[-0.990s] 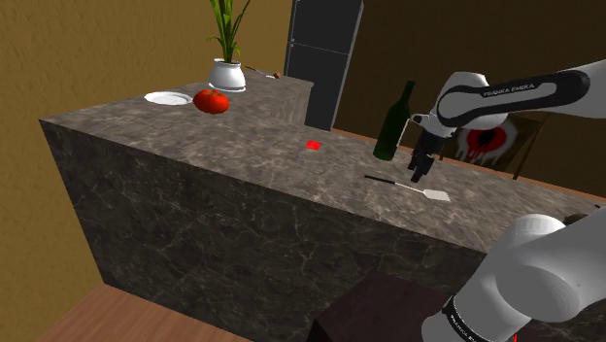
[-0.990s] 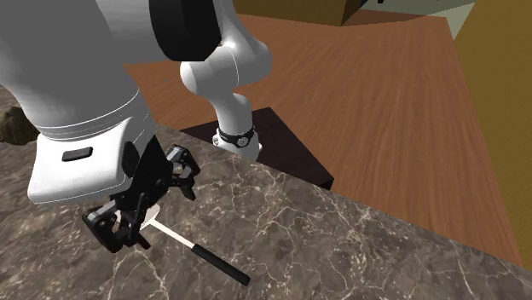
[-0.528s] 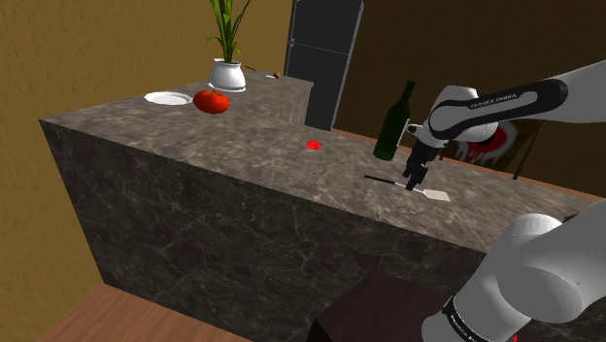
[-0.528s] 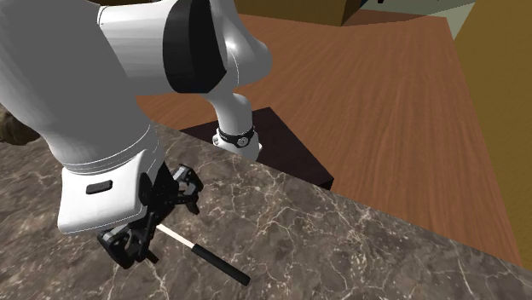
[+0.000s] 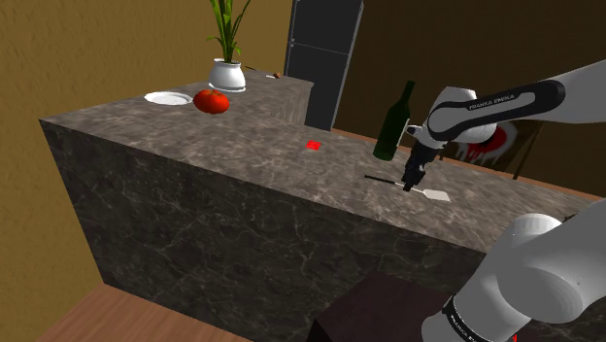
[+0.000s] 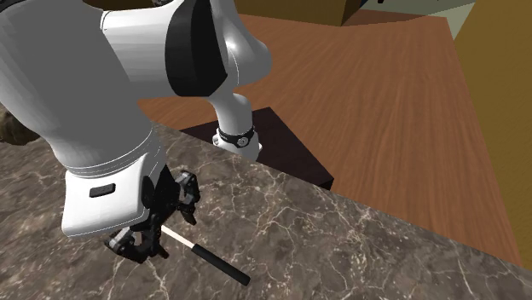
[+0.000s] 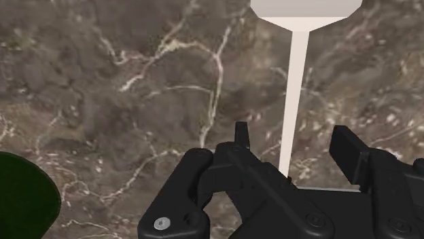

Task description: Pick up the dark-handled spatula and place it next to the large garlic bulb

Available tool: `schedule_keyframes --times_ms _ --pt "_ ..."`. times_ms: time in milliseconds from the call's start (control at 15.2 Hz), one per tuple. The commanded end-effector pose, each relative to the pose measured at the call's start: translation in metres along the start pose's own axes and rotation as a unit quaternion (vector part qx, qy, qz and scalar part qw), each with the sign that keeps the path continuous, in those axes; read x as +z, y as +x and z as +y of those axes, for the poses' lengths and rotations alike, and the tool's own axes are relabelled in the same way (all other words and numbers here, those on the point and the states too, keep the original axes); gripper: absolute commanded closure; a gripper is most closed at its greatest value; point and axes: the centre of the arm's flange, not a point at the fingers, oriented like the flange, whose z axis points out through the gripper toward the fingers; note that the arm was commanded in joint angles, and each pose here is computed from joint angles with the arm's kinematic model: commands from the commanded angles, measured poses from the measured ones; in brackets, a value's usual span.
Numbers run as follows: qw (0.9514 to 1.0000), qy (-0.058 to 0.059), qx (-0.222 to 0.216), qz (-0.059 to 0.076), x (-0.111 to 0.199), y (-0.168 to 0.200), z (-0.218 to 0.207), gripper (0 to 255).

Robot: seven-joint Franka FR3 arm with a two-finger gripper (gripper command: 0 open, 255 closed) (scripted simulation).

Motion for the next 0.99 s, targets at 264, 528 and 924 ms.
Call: schedule_keyframes --times_ms 264,528,924 --pt "1.0000 0.000 0.000 0.000 0.000 0.000 0.000 255" --pt "1.0000 0.000 0.000 0.000 0.000 0.000 0.000 255" --pt "1.0000 0.000 0.000 0.000 -0.032 0.002 0.000 255"
